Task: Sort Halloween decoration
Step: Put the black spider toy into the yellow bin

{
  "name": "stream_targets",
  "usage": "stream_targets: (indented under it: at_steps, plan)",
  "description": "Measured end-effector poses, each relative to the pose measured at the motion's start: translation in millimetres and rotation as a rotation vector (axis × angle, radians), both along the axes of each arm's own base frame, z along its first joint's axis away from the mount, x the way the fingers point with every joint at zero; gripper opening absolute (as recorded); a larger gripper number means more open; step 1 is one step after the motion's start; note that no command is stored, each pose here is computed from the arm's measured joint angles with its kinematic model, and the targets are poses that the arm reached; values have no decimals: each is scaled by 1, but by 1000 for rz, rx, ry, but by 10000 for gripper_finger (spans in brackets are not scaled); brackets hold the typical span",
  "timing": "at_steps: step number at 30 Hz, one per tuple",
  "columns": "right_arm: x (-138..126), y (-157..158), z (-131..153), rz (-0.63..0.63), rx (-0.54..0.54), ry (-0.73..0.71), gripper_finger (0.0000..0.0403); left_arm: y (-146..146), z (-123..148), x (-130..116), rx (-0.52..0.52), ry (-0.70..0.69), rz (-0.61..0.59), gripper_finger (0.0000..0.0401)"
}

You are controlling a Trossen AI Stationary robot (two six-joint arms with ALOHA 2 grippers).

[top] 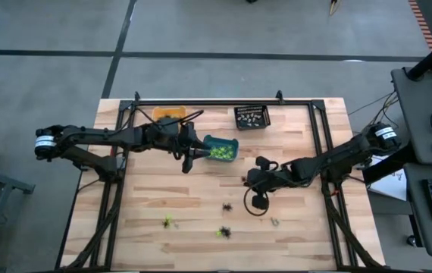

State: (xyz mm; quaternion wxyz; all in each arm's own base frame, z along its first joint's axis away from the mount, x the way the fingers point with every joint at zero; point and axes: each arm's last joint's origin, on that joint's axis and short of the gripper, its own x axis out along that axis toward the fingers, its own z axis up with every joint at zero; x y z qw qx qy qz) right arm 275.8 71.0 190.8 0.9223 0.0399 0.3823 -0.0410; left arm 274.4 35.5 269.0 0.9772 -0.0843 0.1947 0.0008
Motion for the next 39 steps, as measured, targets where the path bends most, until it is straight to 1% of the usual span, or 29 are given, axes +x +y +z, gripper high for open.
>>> stream_targets:
  at_steps: [4, 7, 9, 11, 14, 17, 19, 21, 27, 30, 34, 39]
  plan:
    - [-5, -5, -19, 62, -55, -109, 8, -4, 0, 1, 1, -5, -15, 94]
    - [-16, -12, -37, 90, -124, -138, 8, -6, 1, 1, 1, -10, -22, 94]
    - [-23, -18, -49, 52, -159, -141, 8, -6, 2, 1, 2, -17, -21, 94]
    - [-28, -24, -57, 20, -165, -153, 9, -6, 2, 2, 3, -25, -21, 94]
    - [-31, -30, -62, 2, -170, -169, 9, -6, 4, 2, 5, -40, -20, 94]
    - [-30, -32, -63, -23, -150, -167, 15, -6, 4, 2, 6, -47, -21, 94]
    - [-29, -31, -62, -32, -138, -173, 27, -6, 5, 2, 6, -50, -20, 94]
    - [-28, -31, -62, -33, -137, -174, 47, -5, 5, 2, 7, -55, -20, 94]
    - [-30, -32, -64, -49, -119, -166, 130, -5, 2, 6, 0, -57, -18, 94]
    - [-32, -33, -66, -47, -124, -157, 162, -5, -1, 9, -12, -50, -13, 94]
    - [-34, -34, -68, -46, -128, -150, 184, -4, -6, 13, -22, -45, -10, 94]
    - [-33, -34, -71, -42, -137, -148, 186, -4, -8, 16, -21, -55, -9, 94]
